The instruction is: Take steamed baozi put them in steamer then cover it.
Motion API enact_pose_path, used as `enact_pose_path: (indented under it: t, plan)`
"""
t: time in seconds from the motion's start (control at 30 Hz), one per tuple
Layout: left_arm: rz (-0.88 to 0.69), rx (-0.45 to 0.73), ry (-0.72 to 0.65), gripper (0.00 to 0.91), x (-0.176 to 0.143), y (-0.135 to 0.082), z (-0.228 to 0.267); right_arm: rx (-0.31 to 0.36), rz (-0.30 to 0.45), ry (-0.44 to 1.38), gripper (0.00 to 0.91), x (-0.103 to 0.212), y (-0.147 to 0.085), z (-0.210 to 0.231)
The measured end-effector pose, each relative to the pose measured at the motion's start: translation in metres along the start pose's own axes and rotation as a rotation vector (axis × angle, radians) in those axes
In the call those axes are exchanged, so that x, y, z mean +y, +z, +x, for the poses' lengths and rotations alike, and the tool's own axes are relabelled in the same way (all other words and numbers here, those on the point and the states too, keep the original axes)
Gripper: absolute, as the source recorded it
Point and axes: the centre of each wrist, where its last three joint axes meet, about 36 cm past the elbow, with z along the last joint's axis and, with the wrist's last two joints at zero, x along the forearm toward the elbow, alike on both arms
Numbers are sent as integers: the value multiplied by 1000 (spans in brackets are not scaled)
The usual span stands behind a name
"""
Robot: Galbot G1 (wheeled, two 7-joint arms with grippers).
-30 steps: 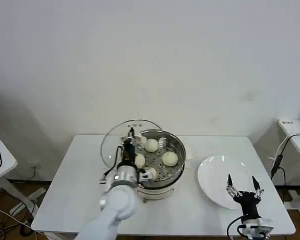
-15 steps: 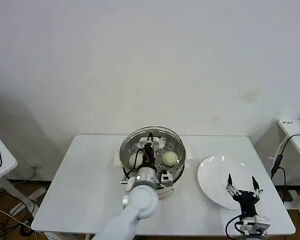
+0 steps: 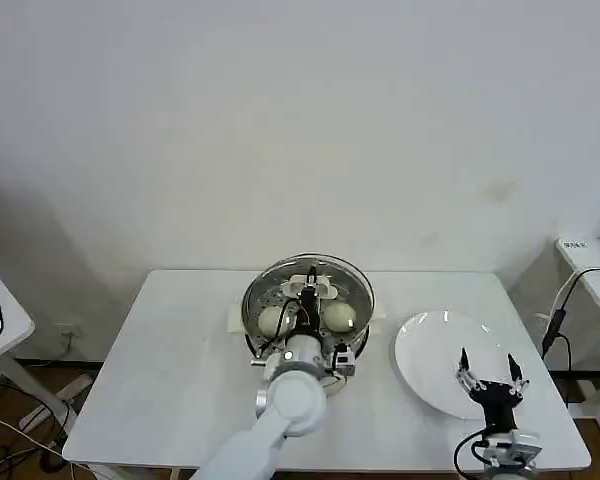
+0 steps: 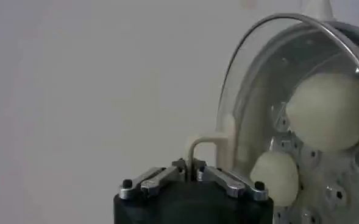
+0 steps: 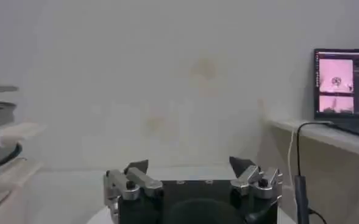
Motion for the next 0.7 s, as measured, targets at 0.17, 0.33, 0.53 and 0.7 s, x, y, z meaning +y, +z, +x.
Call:
enact_pose_path:
  t: [0.17, 0.33, 0.53, 0.7]
  plan:
    - [-27, -2, -15, 0, 1, 4, 0, 4, 0, 0, 907, 0, 3, 0]
    - [-42, -3, -13, 0, 0, 5, 4, 3, 4, -1, 907, 0, 4, 2]
    - [-52, -11, -18, 0, -1, 5, 5, 6, 10, -1, 907, 0, 5, 3]
    - [-59, -11, -13, 0, -4, 5, 7, 8, 12, -2, 907, 0, 7, 5]
